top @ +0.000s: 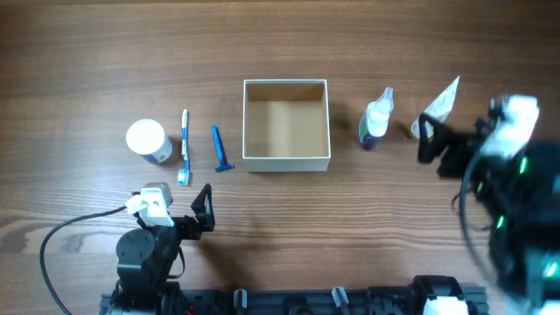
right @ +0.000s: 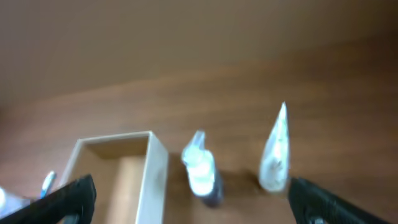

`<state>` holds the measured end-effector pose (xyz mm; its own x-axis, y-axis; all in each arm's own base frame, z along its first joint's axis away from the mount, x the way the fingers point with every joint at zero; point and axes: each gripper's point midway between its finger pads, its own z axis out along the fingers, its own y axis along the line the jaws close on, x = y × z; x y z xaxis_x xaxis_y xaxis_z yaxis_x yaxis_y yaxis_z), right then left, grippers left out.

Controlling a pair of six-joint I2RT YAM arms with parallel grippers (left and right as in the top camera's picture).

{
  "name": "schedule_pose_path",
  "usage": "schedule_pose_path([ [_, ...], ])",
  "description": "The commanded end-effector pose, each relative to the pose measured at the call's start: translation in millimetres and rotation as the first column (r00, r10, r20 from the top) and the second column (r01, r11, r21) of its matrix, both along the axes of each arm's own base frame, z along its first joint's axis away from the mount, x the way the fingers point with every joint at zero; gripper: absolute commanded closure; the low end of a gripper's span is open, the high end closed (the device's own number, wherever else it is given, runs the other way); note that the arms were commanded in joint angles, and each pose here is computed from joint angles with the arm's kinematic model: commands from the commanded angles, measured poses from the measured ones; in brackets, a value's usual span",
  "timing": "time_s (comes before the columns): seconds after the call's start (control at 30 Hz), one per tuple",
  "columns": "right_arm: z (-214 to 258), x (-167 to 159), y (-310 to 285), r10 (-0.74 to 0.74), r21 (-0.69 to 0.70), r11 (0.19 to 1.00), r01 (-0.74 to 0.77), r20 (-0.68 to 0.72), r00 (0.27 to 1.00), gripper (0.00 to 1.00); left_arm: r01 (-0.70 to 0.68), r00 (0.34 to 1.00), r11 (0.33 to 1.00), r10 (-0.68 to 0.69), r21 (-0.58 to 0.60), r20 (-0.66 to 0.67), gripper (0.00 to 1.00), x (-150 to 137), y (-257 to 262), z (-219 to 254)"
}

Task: Pack container
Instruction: 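Move the right gripper toward the blue soap pump bottle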

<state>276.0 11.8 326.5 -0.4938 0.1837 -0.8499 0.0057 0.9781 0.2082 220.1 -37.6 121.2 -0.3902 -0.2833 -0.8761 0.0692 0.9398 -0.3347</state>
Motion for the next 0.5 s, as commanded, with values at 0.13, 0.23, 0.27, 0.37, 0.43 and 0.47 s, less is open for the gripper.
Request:
schedule_pose_path([
  [0.13, -16.8, 35.7, 57.8, 0.388, 0.120, 0.921, -0.371, -0.187, 0.902, 0.00, 0.004, 1.000, 1.000, -0.004, 0.008, 0.010, 0.00, 0.1, 0.4, 1.6],
  [0.23, -33.2, 46.6, 55.3, 0.346, 0.146, 0.937, -0.318, -0.250, 0.904, 0.00, 0.004, 1.000, 1.000, -0.004, 0.008, 0.010, 0.00, 0.1, 0.4, 1.6],
  [0.27, -40.7, 51.6, 50.4, 0.290, 0.127, 0.956, -0.264, -0.284, 0.914, 0.00, 0.004, 1.000, 1.000, -0.004, 0.008, 0.010, 0.00, 0.1, 0.4, 1.5],
  [0.37, -58.1, 61.5, 39.5, 0.130, 0.043, 0.992, -0.123, -0.353, 0.926, 0.00, 0.004, 1.000, 1.000, -0.004, 0.008, 0.010, 0.00, 0.1, 0.4, 1.6],
  [0.43, -68.8, 66.4, 36.8, 0.047, -0.012, 0.998, -0.056, -0.385, 0.922, 0.00, 0.004, 1.000, 1.000, -0.004, 0.008, 0.010, 0.00, 0.1, 0.4, 1.6],
  [0.47, -73.9, 68.4, 37.3, 0.020, -0.032, 0.999, -0.036, -0.398, 0.917, 0.00, 0.004, 1.000, 1.000, -0.004, 0.008, 0.010, 0.00, 0.1, 0.4, 1.5],
])
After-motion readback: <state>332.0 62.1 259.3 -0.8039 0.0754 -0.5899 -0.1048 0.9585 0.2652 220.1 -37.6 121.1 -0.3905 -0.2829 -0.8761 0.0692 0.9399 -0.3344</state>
